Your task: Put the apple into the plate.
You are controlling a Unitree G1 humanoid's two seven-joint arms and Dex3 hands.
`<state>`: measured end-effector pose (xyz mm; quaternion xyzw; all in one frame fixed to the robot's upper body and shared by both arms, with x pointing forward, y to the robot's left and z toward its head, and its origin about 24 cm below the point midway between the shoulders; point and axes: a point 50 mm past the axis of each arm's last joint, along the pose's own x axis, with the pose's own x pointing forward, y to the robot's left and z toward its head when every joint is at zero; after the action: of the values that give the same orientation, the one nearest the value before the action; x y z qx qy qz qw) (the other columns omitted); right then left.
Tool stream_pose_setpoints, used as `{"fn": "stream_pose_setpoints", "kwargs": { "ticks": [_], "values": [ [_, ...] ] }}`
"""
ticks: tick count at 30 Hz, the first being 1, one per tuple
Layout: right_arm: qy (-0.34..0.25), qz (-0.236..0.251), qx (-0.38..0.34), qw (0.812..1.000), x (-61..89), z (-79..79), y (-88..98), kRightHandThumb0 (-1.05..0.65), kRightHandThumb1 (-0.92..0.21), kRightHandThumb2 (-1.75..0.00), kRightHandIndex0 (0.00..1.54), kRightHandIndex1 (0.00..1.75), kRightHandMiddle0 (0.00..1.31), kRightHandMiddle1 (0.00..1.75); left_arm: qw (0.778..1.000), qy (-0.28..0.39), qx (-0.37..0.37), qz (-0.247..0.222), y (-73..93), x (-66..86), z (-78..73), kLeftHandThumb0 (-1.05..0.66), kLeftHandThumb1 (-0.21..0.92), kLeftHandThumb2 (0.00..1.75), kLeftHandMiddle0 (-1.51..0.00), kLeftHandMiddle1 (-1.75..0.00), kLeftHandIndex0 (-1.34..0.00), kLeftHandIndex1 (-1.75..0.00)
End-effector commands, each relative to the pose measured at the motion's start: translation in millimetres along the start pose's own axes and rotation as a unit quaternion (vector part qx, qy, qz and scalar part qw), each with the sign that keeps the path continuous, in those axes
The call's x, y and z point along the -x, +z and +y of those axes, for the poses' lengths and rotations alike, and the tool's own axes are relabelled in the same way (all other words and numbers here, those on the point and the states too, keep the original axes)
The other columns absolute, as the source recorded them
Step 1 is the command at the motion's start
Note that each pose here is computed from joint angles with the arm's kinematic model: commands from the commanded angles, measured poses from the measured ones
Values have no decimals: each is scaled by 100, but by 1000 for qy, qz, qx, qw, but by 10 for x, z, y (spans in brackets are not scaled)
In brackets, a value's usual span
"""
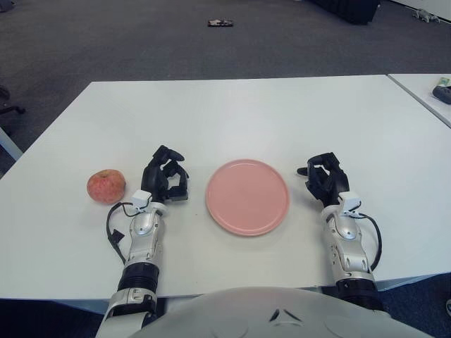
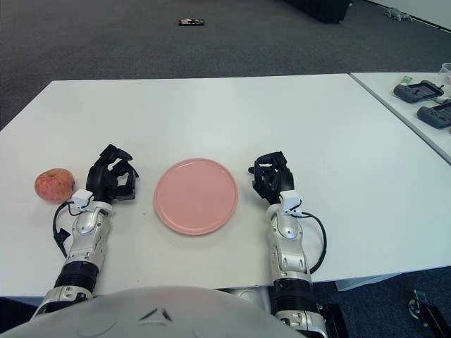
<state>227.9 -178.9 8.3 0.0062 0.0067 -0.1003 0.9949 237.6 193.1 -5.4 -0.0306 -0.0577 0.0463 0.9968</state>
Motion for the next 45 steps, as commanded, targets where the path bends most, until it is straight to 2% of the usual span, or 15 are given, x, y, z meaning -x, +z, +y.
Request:
{"fn": "stream_pose_setpoints", "kwargs": {
  "ticks": [1,12,18,22,30,35,45],
  "values": [
    [2,-14,-3,1000,-30,10,45,-36,-80,-69,48,118,26,175,1000,-3,-3,-3,18,-4,10,-1,10,158,-78,-175,-55,-171],
    [3,-11,-2,1000,-24,8,37,-36,-82,-67,46,117,25,175,999,-4,-19,-26,104,16,3,-1,8,158,-79,-175,-57,-170],
    [2,-12,-2,1000,-21,8,42,-36,-82,-66,46,118,25,175,993,28,-87,-73,247,63,-43,-1,6,161,-82,-175,-58,-170],
    [1,-11,-1,1000,-21,8,41,-36,-82,-67,47,118,25,175,988,43,-121,-85,294,90,-66,-1,9,158,-80,-175,-56,-169],
    [2,-8,4,1000,-26,7,29,-36,-83,-66,46,117,25,175,969,84,-200,-120,432,164,-103,-1,14,152,-76,-175,-51,-171],
    [4,-11,2,1000,-31,7,36,-36,-82,-66,46,118,25,175,960,102,-223,-136,474,171,-112,-1,16,151,-75,-175,-49,-172],
    [2,-10,0,1000,-35,2,34,-36,-81,-69,46,117,26,175,920,168,-307,-175,602,195,-94,-1,17,150,-74,-175,-48,-172]
  ]
}}
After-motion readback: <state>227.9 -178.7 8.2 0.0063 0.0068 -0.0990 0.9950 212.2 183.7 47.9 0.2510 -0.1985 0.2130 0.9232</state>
